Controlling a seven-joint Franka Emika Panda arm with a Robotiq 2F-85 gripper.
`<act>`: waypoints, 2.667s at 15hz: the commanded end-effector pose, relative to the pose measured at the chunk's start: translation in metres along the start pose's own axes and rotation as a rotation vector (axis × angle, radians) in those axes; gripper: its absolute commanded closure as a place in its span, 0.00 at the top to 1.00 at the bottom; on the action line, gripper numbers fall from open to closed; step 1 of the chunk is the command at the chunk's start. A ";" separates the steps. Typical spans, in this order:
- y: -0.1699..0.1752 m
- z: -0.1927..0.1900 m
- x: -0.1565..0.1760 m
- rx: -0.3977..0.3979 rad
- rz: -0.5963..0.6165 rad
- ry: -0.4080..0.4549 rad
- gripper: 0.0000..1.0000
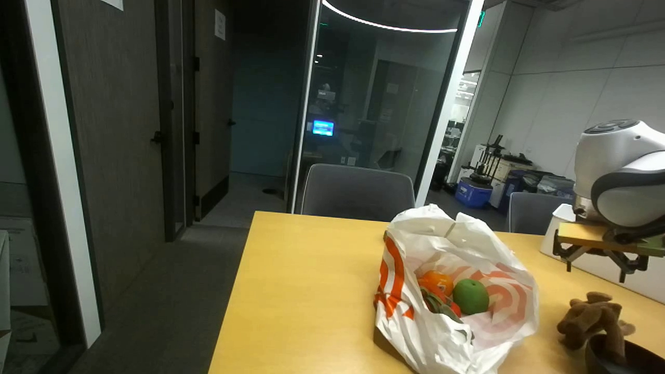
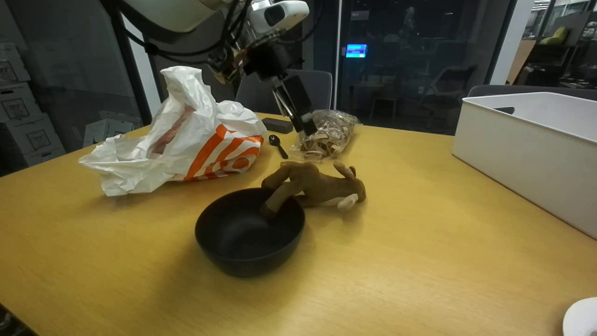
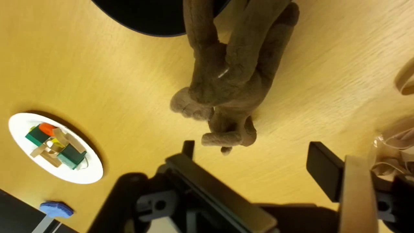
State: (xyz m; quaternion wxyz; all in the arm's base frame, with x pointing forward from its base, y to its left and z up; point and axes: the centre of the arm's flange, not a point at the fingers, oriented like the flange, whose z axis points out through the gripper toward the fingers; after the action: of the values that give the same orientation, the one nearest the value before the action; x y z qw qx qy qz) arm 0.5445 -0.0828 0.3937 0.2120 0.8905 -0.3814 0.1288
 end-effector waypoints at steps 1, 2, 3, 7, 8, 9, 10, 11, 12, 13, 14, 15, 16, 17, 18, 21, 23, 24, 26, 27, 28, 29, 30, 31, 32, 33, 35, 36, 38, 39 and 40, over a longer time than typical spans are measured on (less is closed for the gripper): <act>0.000 -0.043 -0.020 0.092 -0.042 0.039 1.00; -0.004 -0.055 -0.027 0.139 -0.091 0.037 1.00; -0.010 -0.067 -0.034 0.175 -0.134 0.036 1.00; -0.046 -0.109 -0.074 0.288 -0.310 0.051 1.00; -0.054 -0.118 -0.083 0.316 -0.354 0.052 1.00; -0.061 -0.128 -0.092 0.347 -0.398 0.062 1.00; -0.064 -0.138 -0.099 0.357 -0.447 0.056 1.00; -0.065 -0.146 -0.106 0.376 -0.506 0.057 1.00; -0.067 -0.152 -0.112 0.387 -0.553 0.055 1.00; -0.068 -0.158 -0.116 0.380 -0.568 0.061 1.00; -0.064 -0.163 -0.115 0.312 -0.471 0.117 1.00; -0.055 -0.169 -0.114 0.278 -0.442 0.146 1.00; -0.047 -0.174 -0.113 0.230 -0.426 0.174 1.00; -0.038 -0.178 -0.113 0.195 -0.431 0.193 1.00; -0.029 -0.183 -0.114 0.185 -0.477 0.193 1.00; -0.011 -0.196 -0.121 0.264 -0.648 0.171 1.00; -0.016 -0.199 -0.129 0.324 -0.738 0.143 1.00; -0.022 -0.199 -0.133 0.355 -0.780 0.125 1.00; -0.042 -0.197 -0.144 0.417 -0.863 0.091 1.00; -0.052 -0.195 -0.151 0.444 -0.906 0.074 1.00; -0.066 -0.193 -0.159 0.474 -0.947 0.055 1.00; -0.078 -0.191 -0.167 0.495 -0.991 0.026 1.00; -0.088 -0.186 -0.174 0.520 -1.033 -0.004 1.00; -0.097 -0.181 -0.181 0.535 -1.073 -0.047 1.00; -0.103 -0.177 -0.187 0.556 -1.114 -0.085 1.00; -0.107 -0.173 -0.191 0.572 -1.153 -0.127 1.00; -0.116 -0.161 -0.197 0.597 -1.202 -0.204 1.00; -0.121 -0.154 -0.198 0.579 -1.187 -0.224 1.00; -0.131 -0.140 -0.200 0.528 -1.154 -0.243 1.00; -0.136 -0.132 -0.199 0.503 -1.139 -0.253 1.00; -0.140 -0.126 -0.199 0.488 -1.115 -0.258 1.00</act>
State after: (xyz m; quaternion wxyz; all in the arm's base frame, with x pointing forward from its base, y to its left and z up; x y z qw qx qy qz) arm 0.4834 0.1840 0.3963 -0.0262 0.9821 0.1862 -0.0135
